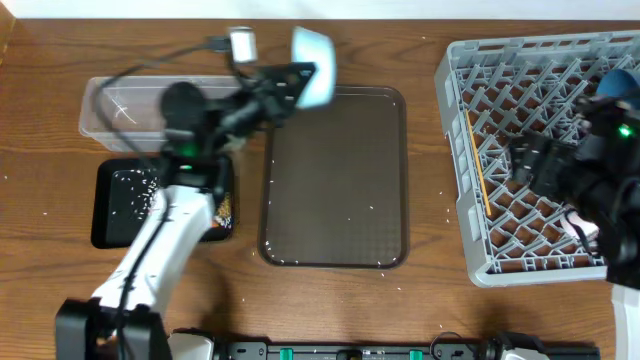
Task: Sort waste into correct bins and load items into the dishwasher rack
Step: 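Carry the empty light-blue bowl right with the left gripper to the dish rack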
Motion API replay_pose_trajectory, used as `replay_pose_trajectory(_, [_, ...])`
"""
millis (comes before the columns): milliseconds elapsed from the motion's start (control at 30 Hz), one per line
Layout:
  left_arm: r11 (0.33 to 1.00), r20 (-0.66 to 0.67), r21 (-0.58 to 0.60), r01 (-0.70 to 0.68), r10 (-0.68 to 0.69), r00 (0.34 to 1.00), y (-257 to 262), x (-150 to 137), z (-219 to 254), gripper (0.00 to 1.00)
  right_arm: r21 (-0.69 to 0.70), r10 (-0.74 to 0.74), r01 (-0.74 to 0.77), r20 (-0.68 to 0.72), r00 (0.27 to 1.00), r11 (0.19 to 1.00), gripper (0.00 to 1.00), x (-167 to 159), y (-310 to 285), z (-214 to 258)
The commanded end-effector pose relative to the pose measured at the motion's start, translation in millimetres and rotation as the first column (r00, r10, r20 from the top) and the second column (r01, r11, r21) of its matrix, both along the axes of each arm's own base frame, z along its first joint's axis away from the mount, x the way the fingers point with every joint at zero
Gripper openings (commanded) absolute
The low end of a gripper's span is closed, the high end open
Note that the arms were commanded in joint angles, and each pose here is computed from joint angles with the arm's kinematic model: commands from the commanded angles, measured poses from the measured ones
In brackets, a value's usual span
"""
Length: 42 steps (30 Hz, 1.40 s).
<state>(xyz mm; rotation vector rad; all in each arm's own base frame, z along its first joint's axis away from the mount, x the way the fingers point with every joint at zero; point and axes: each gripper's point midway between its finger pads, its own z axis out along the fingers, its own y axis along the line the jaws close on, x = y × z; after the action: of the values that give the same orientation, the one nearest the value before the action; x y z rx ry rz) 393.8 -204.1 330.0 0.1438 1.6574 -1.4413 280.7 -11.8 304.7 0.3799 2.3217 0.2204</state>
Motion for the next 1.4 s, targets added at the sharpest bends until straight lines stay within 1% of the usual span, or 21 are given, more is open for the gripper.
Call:
replay_pose_trajectory(0, [0.99,-0.2,-0.117,-0.076,0.052,0.979,-29.7,15.4,-17.3,0.06,-0.001,-0.15,0.15,-0.005,0.989,0.989,0.84,-9.5,-26.9,2.2])
replay_pose_trajectory(133, [0.979,-0.231,-0.205,-0.014,-0.034,0.972,-82.3,6.8,-29.5,0.06,0.014,-0.199,0.199,-0.04,0.979,0.98,0.84,-16.4,-35.7,-3.9])
replay_pose_trajectory(300, [0.947,-0.373,-0.321,-0.006,-0.121,0.92,-130.4,9.3,-68.1,0.06,0.029,-0.195,0.197,-0.059,0.979,0.98,0.84,-18.9,-33.1,-7.2])
replay_pose_trajectory(433, [0.925,-0.418,-0.379,0.029,-0.199,0.886,-161.7,12.9,-86.8,0.06,0.03,-0.194,0.197,-0.082,0.978,0.98,0.84,-22.9,-32.2,-10.8])
replay_pose_trajectory(633, [0.916,-0.426,-0.399,0.031,-0.215,0.879,-187.9,20.6,-90.5,0.06,0.03,-0.193,0.198,-0.121,0.974,0.98,0.84,-30.1,-30.7,-17.0])
replay_pose_trajectory(767, [0.924,-0.407,-0.381,0.031,-0.198,0.892,-190.0,22.7,-88.2,0.06,0.03,-0.193,0.199,-0.129,0.973,0.98,0.84,-31.8,-30.4,-18.3])
replay_pose_trajectory(900, [0.921,-0.399,-0.389,0.034,-0.202,0.895,-193.4,22.1,-82.6,0.07,0.027,-0.196,0.201,-0.128,0.972,0.979,0.84,-31.6,-30.9,-18.2])
replay_pose_trajectory(1033, [0.915,-0.387,-0.399,0.054,-0.222,0.895,-204.6,13.9,-75.7,0.06,0.028,-0.195,0.2,-0.125,0.973,0.979,0.84,-31.0,-31.0,-17.7])
replay_pose_trajectory(1233, [0.903,-0.369,-0.413,0.119,-0.286,0.884,-232.3,-10.8,-63.8,0.06,0.028,-0.195,0.2,-0.129,0.972,0.979,0.85,-31.8,-30.8,-18.3])
replay_pose_trajectory(1367, [0.92,-0.43,-0.38,0.096,-0.268,0.862,-245.4,-17.9,-79.0,0.06,0.028,-0.195,0.2,-0.13,0.972,0.979,0.85,-32.0,-30.7,-18.5])
